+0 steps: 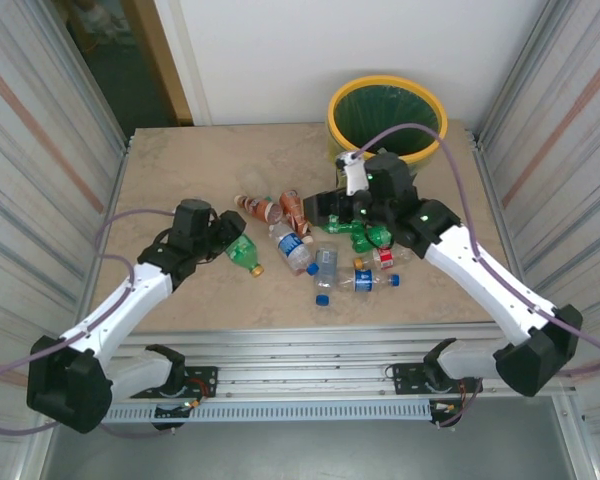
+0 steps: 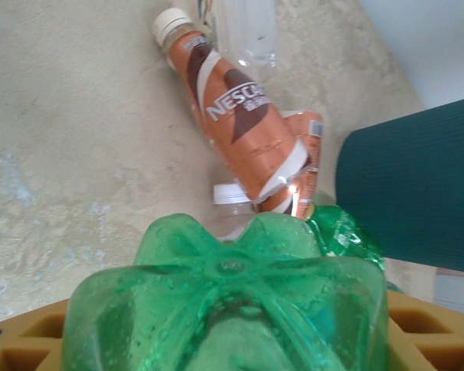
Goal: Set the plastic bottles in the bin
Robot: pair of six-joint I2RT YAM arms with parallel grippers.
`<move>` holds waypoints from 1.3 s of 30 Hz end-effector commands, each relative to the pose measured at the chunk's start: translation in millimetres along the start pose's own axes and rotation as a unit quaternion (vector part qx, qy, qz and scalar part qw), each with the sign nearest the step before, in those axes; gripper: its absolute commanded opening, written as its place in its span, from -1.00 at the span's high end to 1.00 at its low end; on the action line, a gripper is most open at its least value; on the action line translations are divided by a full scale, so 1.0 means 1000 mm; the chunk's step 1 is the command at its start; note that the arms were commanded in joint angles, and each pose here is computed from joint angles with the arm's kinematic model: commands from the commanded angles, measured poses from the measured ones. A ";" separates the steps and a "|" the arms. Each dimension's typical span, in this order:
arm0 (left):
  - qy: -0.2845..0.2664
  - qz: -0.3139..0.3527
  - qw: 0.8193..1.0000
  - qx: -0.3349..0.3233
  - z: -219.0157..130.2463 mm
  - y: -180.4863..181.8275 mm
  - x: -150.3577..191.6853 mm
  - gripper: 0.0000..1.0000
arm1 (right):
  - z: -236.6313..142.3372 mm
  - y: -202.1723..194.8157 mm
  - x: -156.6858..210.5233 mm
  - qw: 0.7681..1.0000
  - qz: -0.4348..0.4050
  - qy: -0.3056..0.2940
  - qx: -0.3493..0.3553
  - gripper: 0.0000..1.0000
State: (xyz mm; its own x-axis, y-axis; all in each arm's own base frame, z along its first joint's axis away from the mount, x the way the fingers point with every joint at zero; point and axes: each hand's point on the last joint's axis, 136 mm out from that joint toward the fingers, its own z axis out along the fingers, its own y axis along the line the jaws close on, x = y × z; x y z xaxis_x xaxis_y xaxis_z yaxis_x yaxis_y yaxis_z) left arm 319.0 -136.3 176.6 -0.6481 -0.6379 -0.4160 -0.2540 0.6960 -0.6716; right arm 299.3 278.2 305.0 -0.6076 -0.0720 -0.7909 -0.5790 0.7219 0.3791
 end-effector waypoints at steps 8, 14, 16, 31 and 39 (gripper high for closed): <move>-0.037 0.003 0.997 0.069 -0.029 -0.024 -0.018 -0.08 | 0.068 0.092 0.047 0.988 -0.117 0.066 -0.078 -0.96; -0.049 -0.001 0.995 0.082 -0.040 -0.026 -0.021 -0.09 | 0.097 0.119 0.068 0.982 -0.097 0.099 -0.127 -0.95; -0.049 -0.005 0.995 0.087 -0.042 -0.027 -0.021 -0.09 | 0.106 0.122 0.070 0.982 -0.088 0.101 -0.130 -0.90; -0.041 -0.017 0.993 0.112 -0.044 -0.034 -0.018 -0.09 | 0.147 0.143 0.077 0.974 -0.053 0.114 -0.187 -0.44; -0.045 -0.023 0.993 0.108 -0.045 -0.031 -0.019 -0.18 | 0.151 0.143 0.081 0.973 -0.048 0.122 -0.191 -0.08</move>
State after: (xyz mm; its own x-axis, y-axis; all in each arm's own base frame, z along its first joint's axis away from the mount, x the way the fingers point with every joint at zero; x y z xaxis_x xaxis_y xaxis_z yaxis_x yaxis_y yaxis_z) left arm 307.4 -132.5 220.8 -0.5931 -0.6853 -0.4225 -0.1442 0.6067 -0.7817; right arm 252.9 470.5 209.3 -0.6380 -0.3323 -0.6946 -0.7560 0.4417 0.4831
